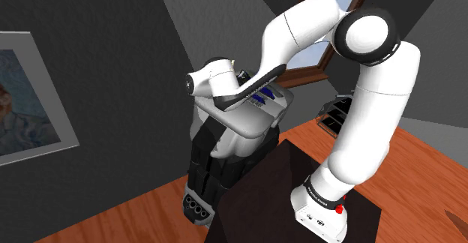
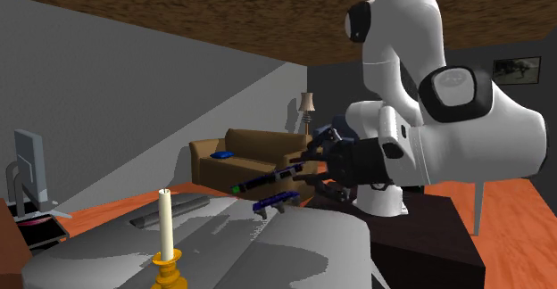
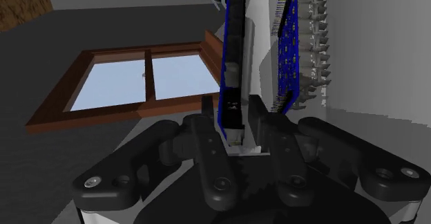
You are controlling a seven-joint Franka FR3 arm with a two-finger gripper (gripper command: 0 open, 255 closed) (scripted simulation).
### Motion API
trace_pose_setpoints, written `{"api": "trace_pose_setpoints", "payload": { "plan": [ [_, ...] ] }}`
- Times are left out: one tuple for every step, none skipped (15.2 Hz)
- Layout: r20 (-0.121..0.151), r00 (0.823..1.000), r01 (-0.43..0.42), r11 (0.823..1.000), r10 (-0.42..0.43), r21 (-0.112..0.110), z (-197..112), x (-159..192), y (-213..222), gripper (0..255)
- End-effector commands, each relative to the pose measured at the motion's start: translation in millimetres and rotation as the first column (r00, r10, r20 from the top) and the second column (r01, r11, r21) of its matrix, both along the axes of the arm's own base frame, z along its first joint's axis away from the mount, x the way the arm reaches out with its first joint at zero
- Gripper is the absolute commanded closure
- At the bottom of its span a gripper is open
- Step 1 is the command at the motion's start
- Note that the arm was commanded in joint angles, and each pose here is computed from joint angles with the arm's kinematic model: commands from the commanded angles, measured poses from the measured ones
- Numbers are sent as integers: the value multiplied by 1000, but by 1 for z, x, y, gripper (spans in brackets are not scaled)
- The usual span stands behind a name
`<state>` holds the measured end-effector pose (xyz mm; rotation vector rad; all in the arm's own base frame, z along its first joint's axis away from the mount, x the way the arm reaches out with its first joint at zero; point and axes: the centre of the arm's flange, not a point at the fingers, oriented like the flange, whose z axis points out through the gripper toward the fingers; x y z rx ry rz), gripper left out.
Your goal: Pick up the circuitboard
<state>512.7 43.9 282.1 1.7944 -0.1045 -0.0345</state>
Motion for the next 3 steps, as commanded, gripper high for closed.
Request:
{"api": "trace_pose_setpoints", "payload": {
  "plan": [
    [0, 1000, 0, 1000, 0, -1, 11, 1, -1, 255],
    [0, 1000, 0, 1000, 0, -1, 12, 1, -1, 255],
    [0, 1000, 0, 1000, 0, -1, 12, 1, -1, 255]
  ]
}}
